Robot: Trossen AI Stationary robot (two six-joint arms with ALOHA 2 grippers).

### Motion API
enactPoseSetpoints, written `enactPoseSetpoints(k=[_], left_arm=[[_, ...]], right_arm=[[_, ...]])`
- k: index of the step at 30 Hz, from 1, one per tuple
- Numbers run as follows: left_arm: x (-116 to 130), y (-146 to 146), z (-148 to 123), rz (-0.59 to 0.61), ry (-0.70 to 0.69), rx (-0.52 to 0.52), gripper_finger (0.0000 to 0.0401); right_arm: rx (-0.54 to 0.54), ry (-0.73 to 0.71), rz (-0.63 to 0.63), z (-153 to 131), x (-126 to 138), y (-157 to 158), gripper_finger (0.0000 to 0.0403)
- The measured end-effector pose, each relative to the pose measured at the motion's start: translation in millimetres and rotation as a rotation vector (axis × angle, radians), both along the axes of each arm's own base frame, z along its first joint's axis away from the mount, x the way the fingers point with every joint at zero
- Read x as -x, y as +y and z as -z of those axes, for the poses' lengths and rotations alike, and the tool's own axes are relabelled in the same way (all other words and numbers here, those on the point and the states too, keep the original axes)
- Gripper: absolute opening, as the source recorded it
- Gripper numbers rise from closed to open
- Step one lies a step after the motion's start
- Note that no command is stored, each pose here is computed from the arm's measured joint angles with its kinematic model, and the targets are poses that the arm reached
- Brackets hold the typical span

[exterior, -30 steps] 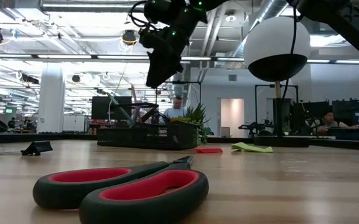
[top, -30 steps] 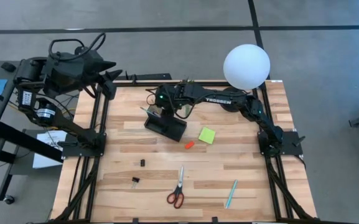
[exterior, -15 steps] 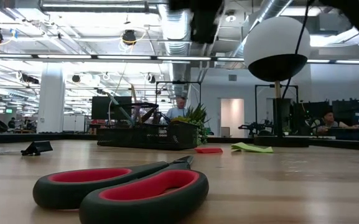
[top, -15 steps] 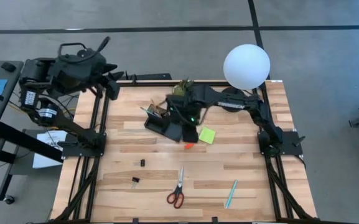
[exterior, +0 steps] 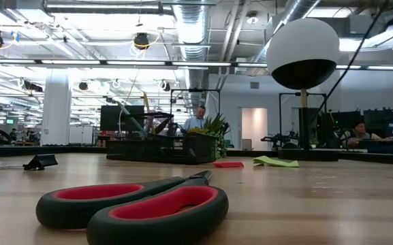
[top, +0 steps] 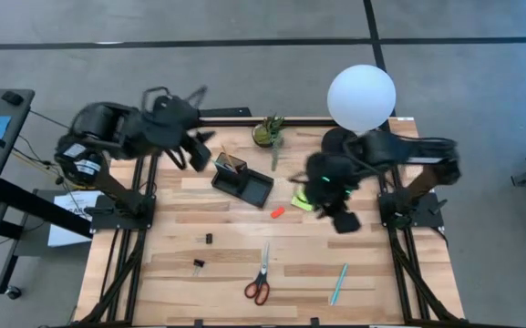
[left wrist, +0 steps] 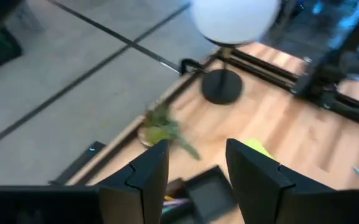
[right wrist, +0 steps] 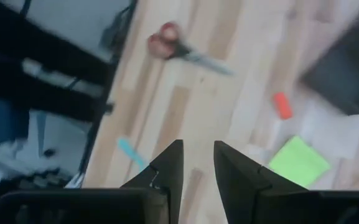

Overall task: Pick and place office supplies into organizer
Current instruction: Put the blue pen into the black desk organizer

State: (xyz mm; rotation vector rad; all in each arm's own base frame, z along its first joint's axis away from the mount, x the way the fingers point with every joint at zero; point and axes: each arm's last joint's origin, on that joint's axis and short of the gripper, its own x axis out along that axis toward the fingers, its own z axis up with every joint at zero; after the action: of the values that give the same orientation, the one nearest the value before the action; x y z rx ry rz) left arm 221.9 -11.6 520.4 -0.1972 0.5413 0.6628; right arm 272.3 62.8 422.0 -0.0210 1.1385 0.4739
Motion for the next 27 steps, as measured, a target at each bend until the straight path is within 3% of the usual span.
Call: enactPoseSetpoints(k=[4, 7, 14, 20, 27], left_arm=[[-19, -28, 7, 0.04, -0.047, 0.051, 0.0155], [-34, -54, 13, 0.025, -0.115, 0.077, 0.0155], [-87, -116, 55, 0.006, -0.138, 0.141, 0.0155], [-117, -148, 91, -0.095, -0.194, 0.233, 0.0155], [-125, -164, 105, -0.153, -0.238, 0.291, 0.0155]], right_arm=[[-0.05, -0.009, -0.096, 10, 42, 10, 0.0082], [-0.171, -0.08, -0.16, 25, 66, 17, 0.0082], [-0.293, -0.176, -0.251, 91, 111, 38, 0.0082], [-0.203, -0.186, -0.402, 158, 135, 59, 0.0082], [-0.126, -0.358, -0.502, 213, 137, 79, 0.0082]])
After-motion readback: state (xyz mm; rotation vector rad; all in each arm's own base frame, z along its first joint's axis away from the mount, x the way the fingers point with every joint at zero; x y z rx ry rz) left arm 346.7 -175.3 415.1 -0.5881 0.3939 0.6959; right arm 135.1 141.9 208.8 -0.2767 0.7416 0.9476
